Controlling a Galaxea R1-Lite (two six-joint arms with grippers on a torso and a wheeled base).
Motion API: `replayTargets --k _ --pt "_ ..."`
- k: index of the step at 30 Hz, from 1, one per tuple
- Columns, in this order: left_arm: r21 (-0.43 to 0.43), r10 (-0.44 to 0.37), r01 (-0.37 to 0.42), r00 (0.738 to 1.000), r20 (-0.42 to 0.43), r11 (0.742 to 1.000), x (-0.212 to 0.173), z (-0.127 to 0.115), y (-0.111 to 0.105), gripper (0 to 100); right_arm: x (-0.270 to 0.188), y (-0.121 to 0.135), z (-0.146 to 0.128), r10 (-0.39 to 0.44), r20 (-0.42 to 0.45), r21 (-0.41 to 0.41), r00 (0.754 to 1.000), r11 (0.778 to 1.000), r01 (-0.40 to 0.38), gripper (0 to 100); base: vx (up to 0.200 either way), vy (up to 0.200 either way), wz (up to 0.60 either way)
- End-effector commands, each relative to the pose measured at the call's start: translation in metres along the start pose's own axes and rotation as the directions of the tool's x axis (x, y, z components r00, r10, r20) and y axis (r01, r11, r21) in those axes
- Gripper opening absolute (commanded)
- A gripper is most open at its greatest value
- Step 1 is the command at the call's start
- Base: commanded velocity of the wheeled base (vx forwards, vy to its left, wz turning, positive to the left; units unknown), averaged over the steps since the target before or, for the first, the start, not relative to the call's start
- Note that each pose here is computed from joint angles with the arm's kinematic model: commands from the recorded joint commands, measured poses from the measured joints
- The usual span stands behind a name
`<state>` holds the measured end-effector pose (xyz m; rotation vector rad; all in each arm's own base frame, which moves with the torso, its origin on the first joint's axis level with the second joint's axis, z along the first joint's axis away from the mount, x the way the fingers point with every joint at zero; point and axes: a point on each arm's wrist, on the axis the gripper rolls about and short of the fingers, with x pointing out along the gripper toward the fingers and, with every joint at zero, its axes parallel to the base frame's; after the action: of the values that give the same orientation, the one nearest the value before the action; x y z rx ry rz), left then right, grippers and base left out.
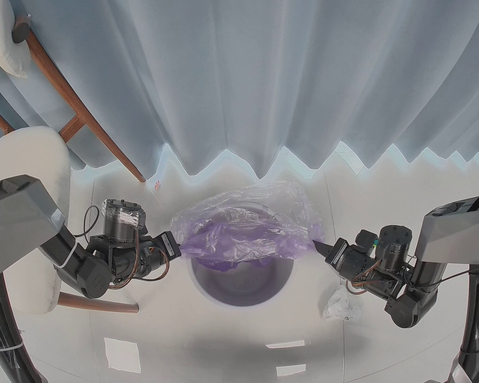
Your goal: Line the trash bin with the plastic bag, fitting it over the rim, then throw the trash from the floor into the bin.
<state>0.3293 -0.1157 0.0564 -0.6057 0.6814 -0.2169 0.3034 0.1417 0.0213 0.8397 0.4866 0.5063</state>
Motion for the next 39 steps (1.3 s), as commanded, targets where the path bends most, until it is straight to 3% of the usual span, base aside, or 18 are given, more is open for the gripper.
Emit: replayTargets --k 1,7,12,18,25,35,36,39 --pt "-0.007 -0.009 0.009 1.000 -0.002 1.000 -0.010 0.001 -0.004 0 -0.016 0.011 0.004 0.031 -0.001 -0.015 1.000 0.999 -0.031 0 0.000 0.000 0.00" --pt "-0.094 -0.033 0.035 0.999 0.027 0.995 -0.037 0.001 -0.008 0 -0.023 0.008 0.000 0.010 -0.027 -0.083 1.000 0.996 -0.012 0 0.000 0.000 0.00" --pt "-0.163 -0.049 0.057 0.998 0.050 0.985 -0.048 -0.002 -0.005 0 -0.023 0.003 -0.005 -0.010 -0.045 -0.094 0.999 0.996 0.006 0 0.000 0.000 0.00" --pt "-0.142 -0.092 0.105 0.991 0.094 0.984 -0.038 -0.011 0.000 0 -0.023 0.000 -0.009 -0.023 -0.060 -0.101 0.998 0.995 0.017 0 0.000 0.000 0.00" --pt "-0.099 -0.213 0.240 0.950 0.227 0.966 -0.038 -0.016 0.004 0 -0.024 0.009 0.000 0.008 -0.025 -0.117 1.000 0.993 -0.011 0 0.000 0.000 0.00" --pt "-0.083 -0.256 0.281 0.939 0.231 0.956 -0.048 -0.019 -0.004 0 -0.025 0.010 0.000 0.009 -0.024 -0.114 1.000 0.993 -0.012 0 0.000 0.000 0.00" --pt "-0.086 -0.248 0.273 0.942 0.225 0.958 -0.047 -0.019 -0.004 0 -0.024 0.009 0.000 0.009 -0.024 -0.114 1.000 0.993 -0.012 100 0.000 0.000 0.00" --pt "-0.099 -0.213 0.235 0.957 0.197 0.967 -0.044 -0.021 -0.001 0 -0.026 0.011 0.001 0.011 -0.022 -0.101 1.000 0.995 -0.014 100 0.000 0.000 0.00"
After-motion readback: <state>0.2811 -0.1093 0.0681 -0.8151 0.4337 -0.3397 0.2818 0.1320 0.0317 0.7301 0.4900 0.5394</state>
